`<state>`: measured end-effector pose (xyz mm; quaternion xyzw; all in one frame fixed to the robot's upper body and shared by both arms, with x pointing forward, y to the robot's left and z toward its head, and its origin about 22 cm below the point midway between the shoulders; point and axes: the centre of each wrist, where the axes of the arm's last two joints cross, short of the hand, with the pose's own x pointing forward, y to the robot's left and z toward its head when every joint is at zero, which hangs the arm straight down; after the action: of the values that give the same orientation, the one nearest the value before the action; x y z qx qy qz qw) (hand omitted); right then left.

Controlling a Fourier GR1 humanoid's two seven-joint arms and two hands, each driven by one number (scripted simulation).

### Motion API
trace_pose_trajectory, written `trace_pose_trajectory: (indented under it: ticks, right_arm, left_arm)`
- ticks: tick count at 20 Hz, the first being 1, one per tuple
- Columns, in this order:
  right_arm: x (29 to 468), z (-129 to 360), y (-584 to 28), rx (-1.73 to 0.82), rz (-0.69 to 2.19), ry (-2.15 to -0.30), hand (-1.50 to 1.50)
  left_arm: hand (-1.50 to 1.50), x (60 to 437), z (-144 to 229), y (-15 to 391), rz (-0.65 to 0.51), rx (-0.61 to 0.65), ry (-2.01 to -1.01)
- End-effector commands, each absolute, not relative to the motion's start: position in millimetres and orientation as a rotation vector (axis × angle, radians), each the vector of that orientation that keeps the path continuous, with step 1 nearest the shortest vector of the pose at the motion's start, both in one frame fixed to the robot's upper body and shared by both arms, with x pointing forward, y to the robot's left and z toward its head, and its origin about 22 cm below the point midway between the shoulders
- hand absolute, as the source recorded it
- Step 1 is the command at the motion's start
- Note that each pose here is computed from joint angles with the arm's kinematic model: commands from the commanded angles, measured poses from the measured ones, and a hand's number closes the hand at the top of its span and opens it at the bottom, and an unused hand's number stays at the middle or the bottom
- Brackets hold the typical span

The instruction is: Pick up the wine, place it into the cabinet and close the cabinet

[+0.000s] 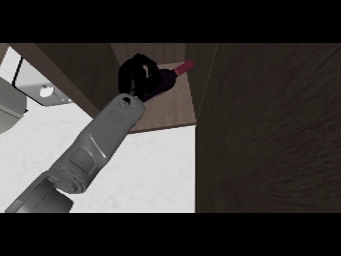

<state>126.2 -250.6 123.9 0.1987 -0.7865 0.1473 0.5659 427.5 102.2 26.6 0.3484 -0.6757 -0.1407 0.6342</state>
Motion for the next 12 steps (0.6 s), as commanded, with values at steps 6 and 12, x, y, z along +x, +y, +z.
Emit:
trace_pose_trajectory:
  ticks: [6,12]
  right_arm:
    - [117.3,134.7,-250.5,0.542,0.324,-1.863,-1.5]
    - [123.1,131.0,-251.6,0.535,0.325,-1.877,-1.5]
  left_arm:
    - [-1.5,426.0,25.1,94.6,-0.331,0.932,-1.513]
    - [-1.5,420.6,10.8,103.3,-0.388,0.983,-1.45]
